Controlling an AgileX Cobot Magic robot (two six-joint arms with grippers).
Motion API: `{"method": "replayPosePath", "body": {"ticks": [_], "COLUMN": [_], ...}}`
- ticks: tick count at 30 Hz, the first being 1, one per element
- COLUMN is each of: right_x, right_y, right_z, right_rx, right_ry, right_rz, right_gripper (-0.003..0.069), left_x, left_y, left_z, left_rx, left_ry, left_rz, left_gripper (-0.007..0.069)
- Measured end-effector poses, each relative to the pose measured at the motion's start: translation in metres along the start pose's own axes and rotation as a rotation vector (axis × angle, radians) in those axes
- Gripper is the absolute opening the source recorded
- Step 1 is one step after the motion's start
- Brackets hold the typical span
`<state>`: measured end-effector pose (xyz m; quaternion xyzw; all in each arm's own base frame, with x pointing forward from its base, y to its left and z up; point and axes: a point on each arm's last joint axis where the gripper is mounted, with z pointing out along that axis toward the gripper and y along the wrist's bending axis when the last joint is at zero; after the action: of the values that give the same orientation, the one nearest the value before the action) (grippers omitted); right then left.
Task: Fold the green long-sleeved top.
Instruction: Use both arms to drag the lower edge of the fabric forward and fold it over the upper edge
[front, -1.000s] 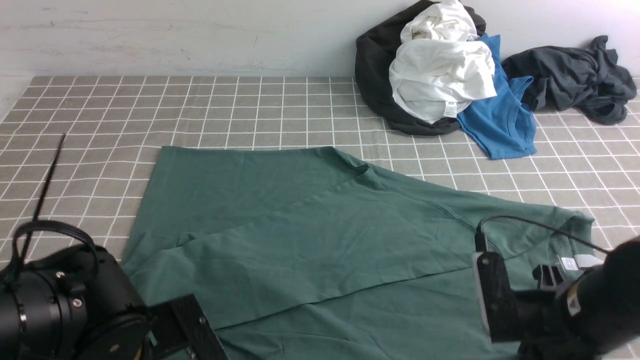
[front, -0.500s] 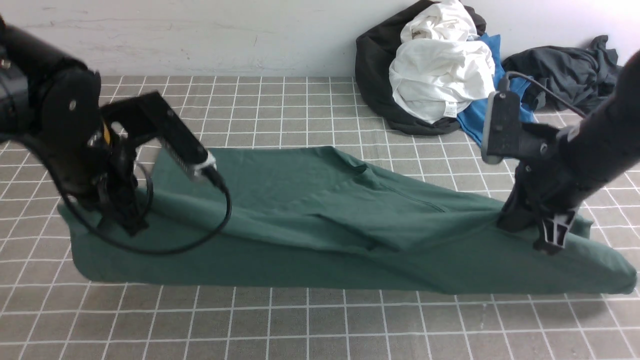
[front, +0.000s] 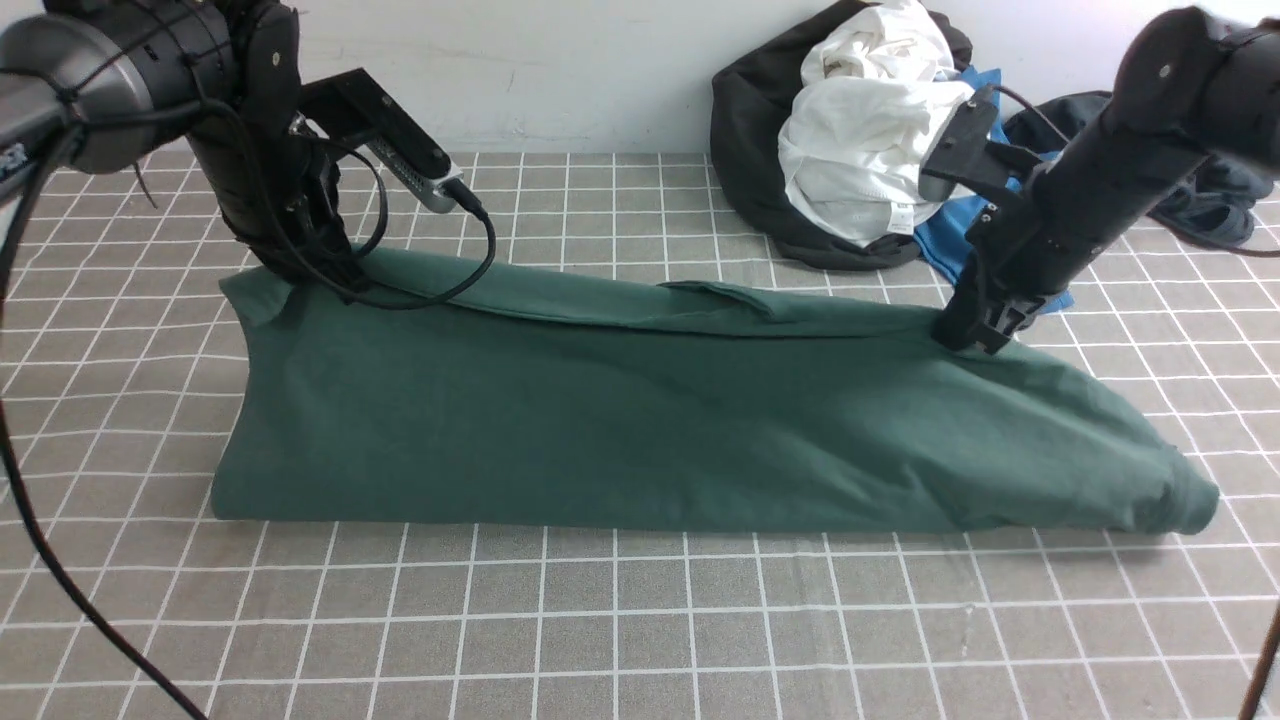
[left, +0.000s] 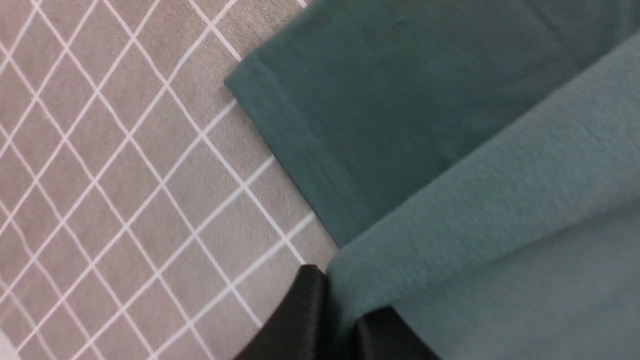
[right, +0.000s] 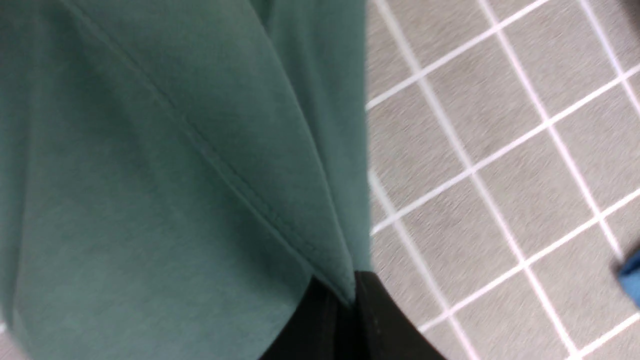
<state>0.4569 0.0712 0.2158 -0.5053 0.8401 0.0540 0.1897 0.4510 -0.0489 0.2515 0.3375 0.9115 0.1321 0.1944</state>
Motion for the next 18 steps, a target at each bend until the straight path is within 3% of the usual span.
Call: {"method": "replayPosePath", "body": {"ticks": [9, 12, 17, 18], "right_x": [-0.006, -0.005, -0.005, -0.005], "right_y": [-0.023, -0.026, -0.037, -0.037], "right_z": [0.028, 0.032, 0.032, 0.032], "right_rx": [0.085, 0.105, 0.191, 0.19], "right_ry": [-0.048, -0.052, -0.091, -0.091], "right_rz": [0.066, 0.072, 0.151, 0.159], "right_gripper": [0.0029, 0.0074, 0.0242, 0.0249], "left_x": [-0.011, -0.011, -0.011, -0.011], "left_y": [0.006, 0.005, 0.005, 0.006], "left_z": [0.056, 0.066, 0.074, 0.074], "left_rx": [-0.016, -0.022, -0.042, -0.043], "left_ry": [-0.026, -0.035, -0.03, -0.029], "left_rz": [-0.017, -0.017, -0.051, -0.054], "left_gripper": [0.0025, 0.0048, 0.0171, 0.0178]}}
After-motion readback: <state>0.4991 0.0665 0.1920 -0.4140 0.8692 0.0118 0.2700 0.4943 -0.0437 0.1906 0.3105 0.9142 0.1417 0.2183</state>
